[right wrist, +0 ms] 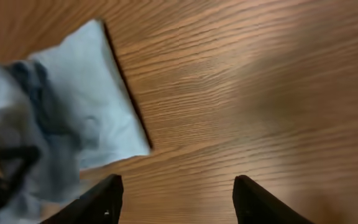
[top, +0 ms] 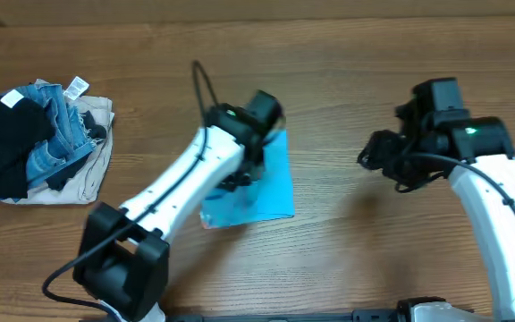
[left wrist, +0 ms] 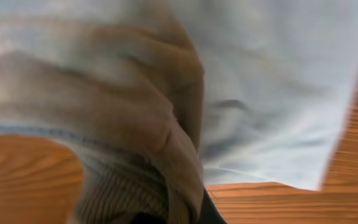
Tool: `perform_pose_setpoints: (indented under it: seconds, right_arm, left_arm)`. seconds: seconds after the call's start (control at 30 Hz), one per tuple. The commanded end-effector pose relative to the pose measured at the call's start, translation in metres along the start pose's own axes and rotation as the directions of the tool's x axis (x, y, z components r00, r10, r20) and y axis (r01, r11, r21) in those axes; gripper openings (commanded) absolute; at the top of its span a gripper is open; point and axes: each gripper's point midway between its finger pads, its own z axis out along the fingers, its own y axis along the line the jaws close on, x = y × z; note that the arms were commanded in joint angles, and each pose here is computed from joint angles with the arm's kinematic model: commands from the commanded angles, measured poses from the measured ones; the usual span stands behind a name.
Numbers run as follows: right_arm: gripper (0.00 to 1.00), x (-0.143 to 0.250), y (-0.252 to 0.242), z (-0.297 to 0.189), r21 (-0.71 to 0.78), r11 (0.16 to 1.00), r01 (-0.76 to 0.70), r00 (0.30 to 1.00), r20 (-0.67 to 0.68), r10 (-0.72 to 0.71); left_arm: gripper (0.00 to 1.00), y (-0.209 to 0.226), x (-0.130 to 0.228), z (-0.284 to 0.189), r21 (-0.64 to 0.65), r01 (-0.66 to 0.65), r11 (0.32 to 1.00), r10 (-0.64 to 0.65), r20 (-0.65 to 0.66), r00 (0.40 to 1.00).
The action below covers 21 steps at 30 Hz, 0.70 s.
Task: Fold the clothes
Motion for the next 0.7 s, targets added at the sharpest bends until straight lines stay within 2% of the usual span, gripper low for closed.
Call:
perform_pose_setpoints:
  seconds: [0.0, 0.23, 0.43, 0.67]
  right_arm:
    - [0.61, -0.006, 0.004, -0.01, -0.09, 0.994, -0.067, 0.998, -0.007, 0.067]
    - [0.6, -0.006, 0.005, -0.011, -0.11, 0.992, -0.062, 0.998, -0.012, 0.061]
    - [0.6, -0.006, 0.005, -0.011, -0.11, 0.992, -0.058, 0.998, -0.011, 0.057]
    - [0.6, -0.007, 0.005, -0.011, -0.109, 0.993, -0.055, 0.998, -0.004, 0.055]
  left_arm:
    - [0.04, -0.023, -0.009, -0.014, 0.022, 0.055, 0.998, -0.057, 0.114, 0.992]
    - [0.04, -0.051, -0.028, 0.019, 0.064, 0.048, 0.997, -0.056, 0.14, 0.988]
    - [0.04, -0.068, -0.006, 0.041, 0.081, 0.014, 0.997, -0.017, 0.034, 0.999]
    - [0.04, -0.074, -0.009, 0.038, 0.101, 0.01, 0.995, -0.015, 0.046, 0.999]
